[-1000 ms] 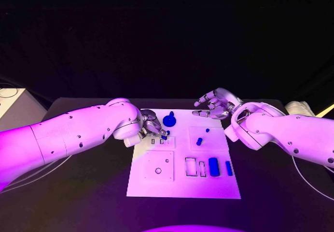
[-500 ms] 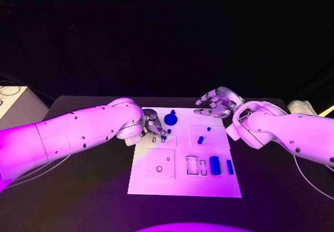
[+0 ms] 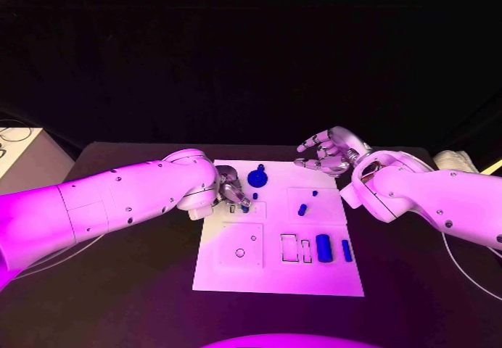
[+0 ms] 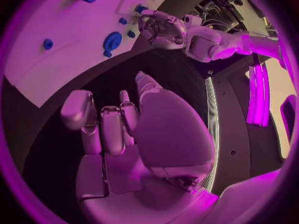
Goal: Assemble the parts on the task board
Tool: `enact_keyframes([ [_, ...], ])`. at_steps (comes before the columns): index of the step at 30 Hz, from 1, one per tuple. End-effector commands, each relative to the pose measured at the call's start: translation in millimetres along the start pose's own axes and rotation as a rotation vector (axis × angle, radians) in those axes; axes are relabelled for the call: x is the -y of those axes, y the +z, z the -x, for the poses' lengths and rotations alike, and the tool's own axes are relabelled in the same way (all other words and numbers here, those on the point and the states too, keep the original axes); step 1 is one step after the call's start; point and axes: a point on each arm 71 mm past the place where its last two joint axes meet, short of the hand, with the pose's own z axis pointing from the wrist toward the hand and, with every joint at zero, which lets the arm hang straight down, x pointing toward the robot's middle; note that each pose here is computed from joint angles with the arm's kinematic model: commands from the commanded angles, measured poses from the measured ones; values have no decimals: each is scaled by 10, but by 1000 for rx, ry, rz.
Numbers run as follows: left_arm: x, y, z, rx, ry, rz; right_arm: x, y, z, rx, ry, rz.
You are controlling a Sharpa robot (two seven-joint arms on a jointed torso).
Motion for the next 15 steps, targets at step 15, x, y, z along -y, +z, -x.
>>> enact_keyframes([
  [15, -9, -9, -19, -16, 28, 9, 17, 11, 83, 83, 96, 27],
])
